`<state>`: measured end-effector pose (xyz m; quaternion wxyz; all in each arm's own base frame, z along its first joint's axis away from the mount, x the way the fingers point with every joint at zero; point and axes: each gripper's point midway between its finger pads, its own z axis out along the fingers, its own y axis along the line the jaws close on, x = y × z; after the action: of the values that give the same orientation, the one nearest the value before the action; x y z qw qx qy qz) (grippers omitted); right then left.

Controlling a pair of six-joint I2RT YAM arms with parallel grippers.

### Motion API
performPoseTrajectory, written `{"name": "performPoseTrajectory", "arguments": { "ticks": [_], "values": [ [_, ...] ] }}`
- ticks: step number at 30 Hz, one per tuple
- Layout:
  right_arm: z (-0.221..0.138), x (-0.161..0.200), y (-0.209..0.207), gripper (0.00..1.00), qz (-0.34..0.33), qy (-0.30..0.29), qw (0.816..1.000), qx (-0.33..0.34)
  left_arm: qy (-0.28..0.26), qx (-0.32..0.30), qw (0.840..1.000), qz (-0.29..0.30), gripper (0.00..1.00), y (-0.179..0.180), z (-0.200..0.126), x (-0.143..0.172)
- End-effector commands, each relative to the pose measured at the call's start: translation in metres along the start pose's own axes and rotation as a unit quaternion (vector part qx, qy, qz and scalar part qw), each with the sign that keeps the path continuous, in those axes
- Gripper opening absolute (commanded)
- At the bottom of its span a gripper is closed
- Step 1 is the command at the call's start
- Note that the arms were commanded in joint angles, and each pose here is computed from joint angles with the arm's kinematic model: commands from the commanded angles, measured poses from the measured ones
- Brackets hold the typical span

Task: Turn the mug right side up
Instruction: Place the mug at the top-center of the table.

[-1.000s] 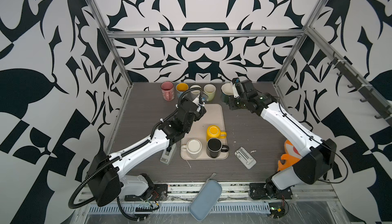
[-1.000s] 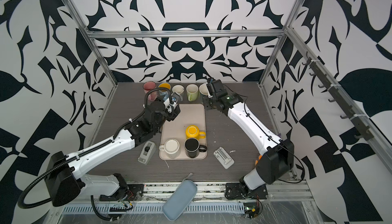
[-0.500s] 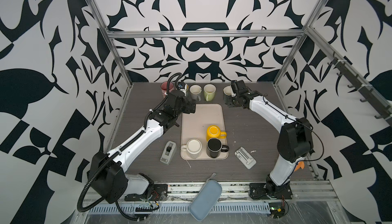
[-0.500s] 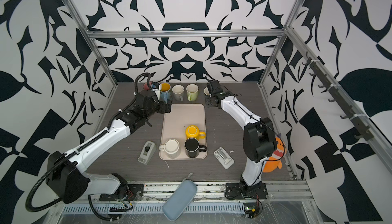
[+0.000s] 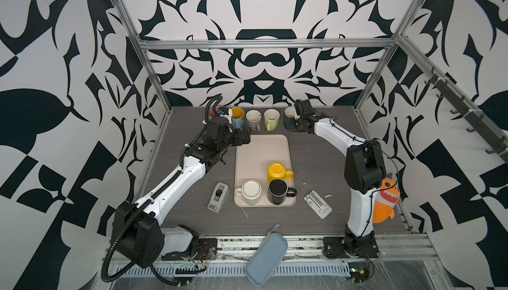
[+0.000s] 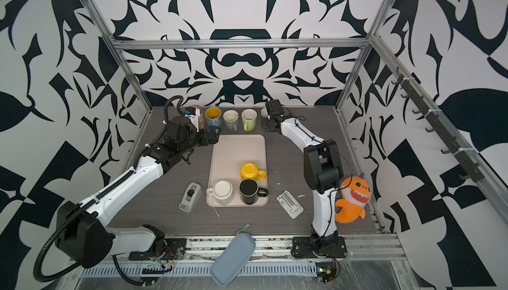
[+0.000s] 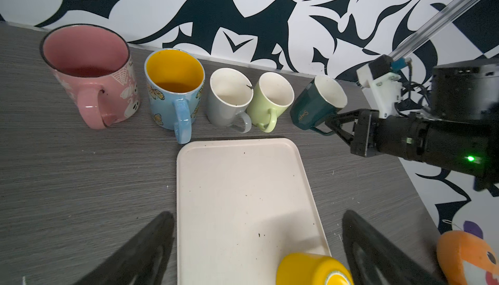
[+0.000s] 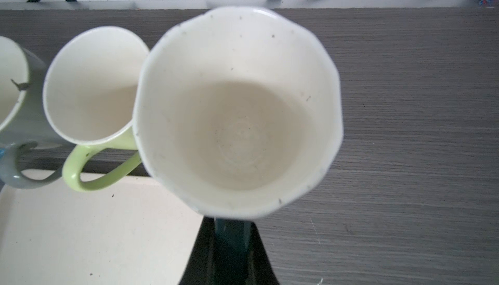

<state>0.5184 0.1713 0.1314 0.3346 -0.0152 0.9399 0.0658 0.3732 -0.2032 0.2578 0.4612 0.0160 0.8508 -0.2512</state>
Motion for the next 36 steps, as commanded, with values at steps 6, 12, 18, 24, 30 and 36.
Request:
{"name": "performPoseTrajectory", "arguments": {
  "ticks": [6, 12, 18, 24, 30, 36],
  "values": [
    [-0.020, -0.065, 0.013, 0.00, 0.016, -0.091, 0.995, -0.023, 0.005, 0.017, 0.999, -0.028, 0.99, -0.001, 0.003, 0.004],
    [-0.010, -0.061, 0.013, 0.00, 0.015, -0.083, 0.996, -0.021, 0.006, 0.017, 0.999, -0.030, 1.00, 0.001, 0.004, 0.004],
    [-0.001, -0.057, 0.012, 0.00, 0.018, -0.077, 0.997, -0.018, 0.007, 0.017, 0.999, -0.031, 1.00, 0.001, 0.004, 0.005],
    [0.003, -0.053, 0.012, 0.07, 0.016, -0.068, 0.997, -0.017, 0.009, 0.017, 0.999, -0.032, 1.00, 0.002, 0.005, 0.005],
    [0.004, -0.050, 0.011, 0.22, 0.017, -0.063, 0.998, -0.016, 0.009, 0.019, 0.999, -0.033, 1.00, 0.001, 0.006, 0.005],
    [0.005, -0.046, 0.011, 0.35, 0.020, -0.058, 0.998, -0.016, 0.010, 0.020, 0.999, -0.032, 1.00, 0.001, 0.005, 0.006]
  ]
}}
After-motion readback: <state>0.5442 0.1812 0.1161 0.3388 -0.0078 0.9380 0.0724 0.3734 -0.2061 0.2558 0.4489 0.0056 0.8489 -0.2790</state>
